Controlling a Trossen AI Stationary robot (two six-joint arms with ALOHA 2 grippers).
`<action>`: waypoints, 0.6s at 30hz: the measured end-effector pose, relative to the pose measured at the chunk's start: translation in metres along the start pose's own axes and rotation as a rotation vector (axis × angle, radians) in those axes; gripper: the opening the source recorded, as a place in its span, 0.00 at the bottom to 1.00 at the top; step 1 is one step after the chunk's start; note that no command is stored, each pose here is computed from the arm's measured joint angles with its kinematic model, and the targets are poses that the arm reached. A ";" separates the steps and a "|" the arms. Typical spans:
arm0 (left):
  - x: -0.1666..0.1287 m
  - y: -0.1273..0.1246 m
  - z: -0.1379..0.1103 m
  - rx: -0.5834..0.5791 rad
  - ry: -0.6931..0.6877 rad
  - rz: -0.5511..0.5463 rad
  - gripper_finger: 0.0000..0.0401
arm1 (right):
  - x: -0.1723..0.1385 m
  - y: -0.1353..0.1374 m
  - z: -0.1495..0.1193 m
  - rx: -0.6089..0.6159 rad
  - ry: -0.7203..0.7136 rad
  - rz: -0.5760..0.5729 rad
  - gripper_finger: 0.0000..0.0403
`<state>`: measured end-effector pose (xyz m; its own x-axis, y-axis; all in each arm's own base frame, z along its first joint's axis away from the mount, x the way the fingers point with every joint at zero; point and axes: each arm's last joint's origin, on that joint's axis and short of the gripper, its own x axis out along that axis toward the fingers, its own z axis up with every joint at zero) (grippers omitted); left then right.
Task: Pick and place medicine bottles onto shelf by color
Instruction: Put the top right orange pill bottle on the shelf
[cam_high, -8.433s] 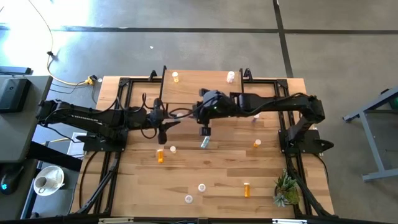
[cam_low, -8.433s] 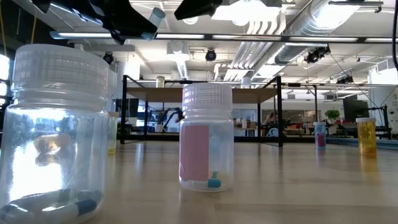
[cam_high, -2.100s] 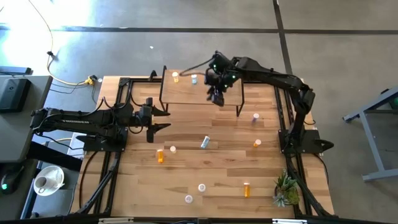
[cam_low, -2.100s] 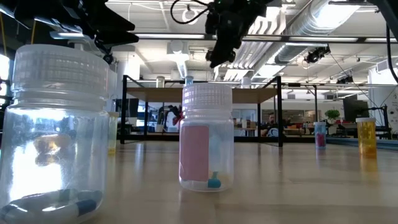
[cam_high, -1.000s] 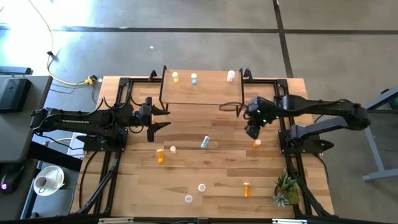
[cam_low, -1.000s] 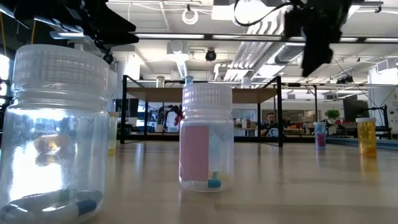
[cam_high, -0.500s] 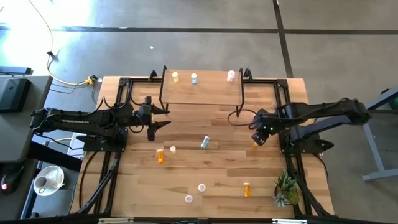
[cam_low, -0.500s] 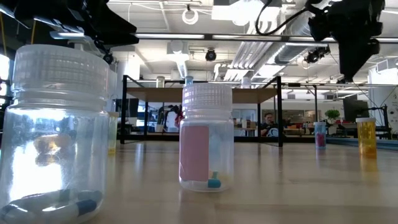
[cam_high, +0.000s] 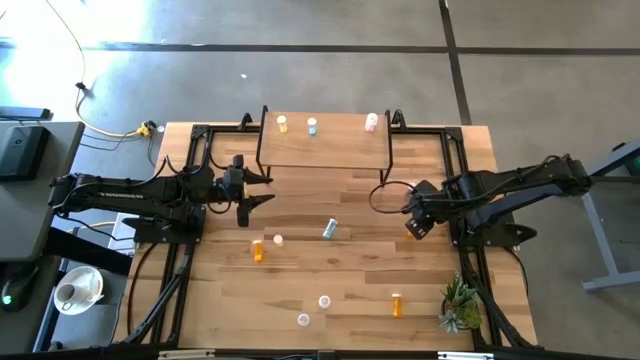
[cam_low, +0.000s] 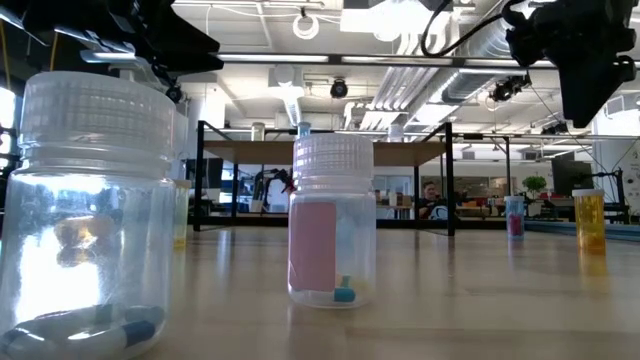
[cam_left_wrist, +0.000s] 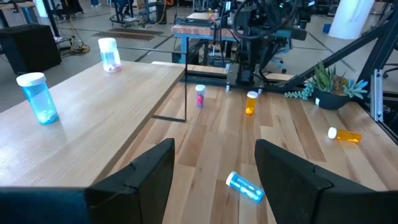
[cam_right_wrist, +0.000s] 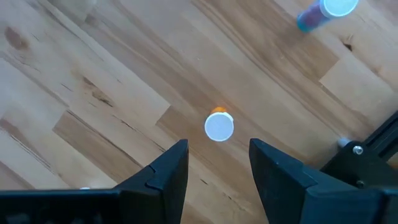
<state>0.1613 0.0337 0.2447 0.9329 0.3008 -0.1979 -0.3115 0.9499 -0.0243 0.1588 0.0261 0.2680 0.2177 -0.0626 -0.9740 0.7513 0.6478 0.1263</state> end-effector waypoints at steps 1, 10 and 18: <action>0.000 0.000 0.000 -0.002 0.001 0.000 0.53 | 0.000 0.001 0.000 0.005 0.002 -0.001 0.40; 0.000 0.000 -0.001 -0.017 0.007 -0.010 0.53 | 0.014 0.012 -0.001 0.015 0.042 -0.065 0.40; 0.000 0.000 -0.001 -0.017 0.007 -0.010 0.53 | 0.032 0.025 0.000 -0.082 0.086 -0.141 0.40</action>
<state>0.1612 0.0334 0.2441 0.9347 0.2911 -0.2041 -0.3057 0.9512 -0.0430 0.1845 0.0403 0.2403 0.0574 -0.0943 -0.9939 0.7162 0.6975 -0.0248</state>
